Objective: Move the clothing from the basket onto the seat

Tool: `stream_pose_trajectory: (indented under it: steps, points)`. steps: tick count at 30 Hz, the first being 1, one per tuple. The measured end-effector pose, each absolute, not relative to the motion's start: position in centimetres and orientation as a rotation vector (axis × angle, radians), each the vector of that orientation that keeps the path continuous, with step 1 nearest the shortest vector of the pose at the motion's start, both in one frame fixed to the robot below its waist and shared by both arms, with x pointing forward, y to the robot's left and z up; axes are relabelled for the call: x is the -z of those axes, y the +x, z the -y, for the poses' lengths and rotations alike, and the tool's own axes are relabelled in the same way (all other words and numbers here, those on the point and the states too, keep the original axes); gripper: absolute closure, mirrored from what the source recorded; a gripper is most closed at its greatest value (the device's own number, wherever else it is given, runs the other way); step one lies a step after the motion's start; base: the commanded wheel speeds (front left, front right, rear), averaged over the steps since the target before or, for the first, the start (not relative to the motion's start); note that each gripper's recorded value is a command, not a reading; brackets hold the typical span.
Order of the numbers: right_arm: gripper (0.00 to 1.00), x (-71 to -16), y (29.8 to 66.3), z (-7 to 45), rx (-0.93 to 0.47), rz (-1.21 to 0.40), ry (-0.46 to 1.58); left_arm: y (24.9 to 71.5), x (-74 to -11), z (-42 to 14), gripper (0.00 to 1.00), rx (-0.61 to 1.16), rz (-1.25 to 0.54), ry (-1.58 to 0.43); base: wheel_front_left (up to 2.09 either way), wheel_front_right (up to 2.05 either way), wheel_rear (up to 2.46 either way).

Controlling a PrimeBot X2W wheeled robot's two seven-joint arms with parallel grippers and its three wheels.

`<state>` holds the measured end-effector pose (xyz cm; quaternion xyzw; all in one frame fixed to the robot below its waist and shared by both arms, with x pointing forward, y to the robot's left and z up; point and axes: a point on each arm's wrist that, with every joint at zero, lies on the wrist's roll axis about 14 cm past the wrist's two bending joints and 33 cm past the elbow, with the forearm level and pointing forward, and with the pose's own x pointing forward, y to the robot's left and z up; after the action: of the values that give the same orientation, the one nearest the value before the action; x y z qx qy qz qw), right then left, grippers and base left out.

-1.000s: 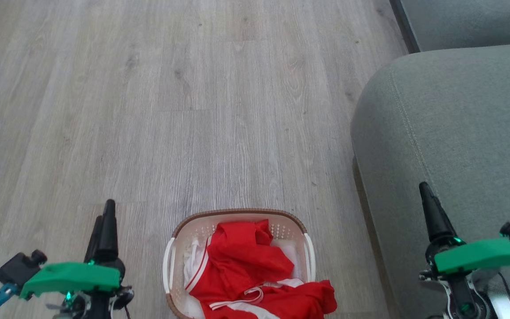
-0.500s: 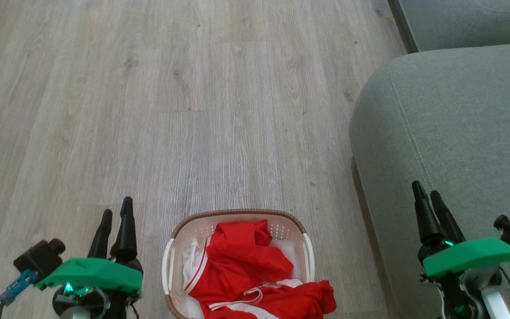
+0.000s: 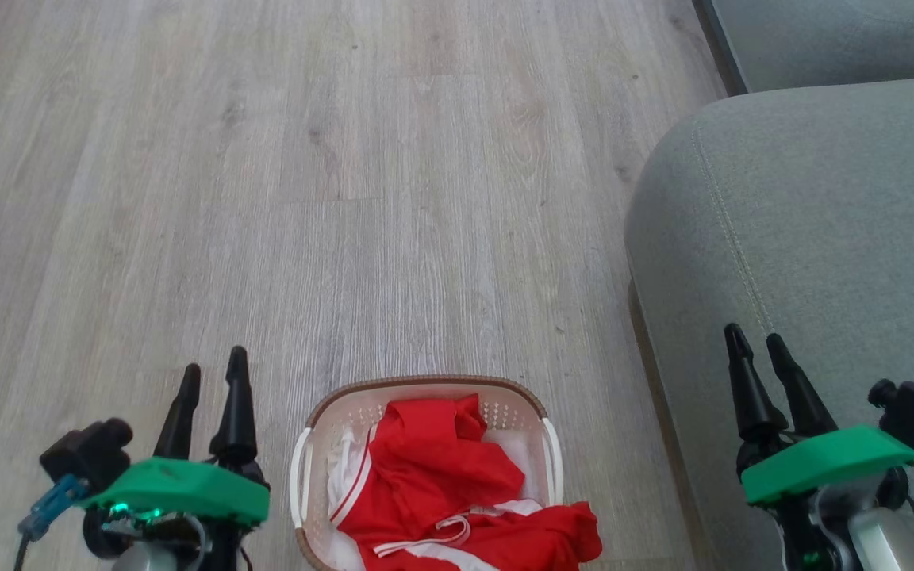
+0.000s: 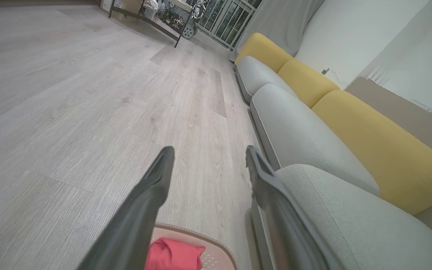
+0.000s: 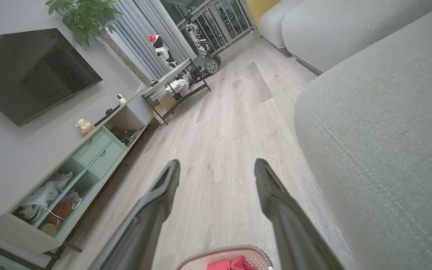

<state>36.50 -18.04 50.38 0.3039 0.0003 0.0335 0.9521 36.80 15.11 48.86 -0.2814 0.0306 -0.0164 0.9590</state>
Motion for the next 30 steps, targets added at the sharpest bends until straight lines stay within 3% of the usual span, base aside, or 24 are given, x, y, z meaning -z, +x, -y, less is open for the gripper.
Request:
stream_pose_trajectory:
  steps: [30]
  points:
    - [0.00, -53.4, 36.8, 16.9, -0.156, 0.125, 0.279, 36.9, -52.0, -13.2, 0.00, 0.115, 0.083, -0.216, 0.00, 0.00, 0.00]
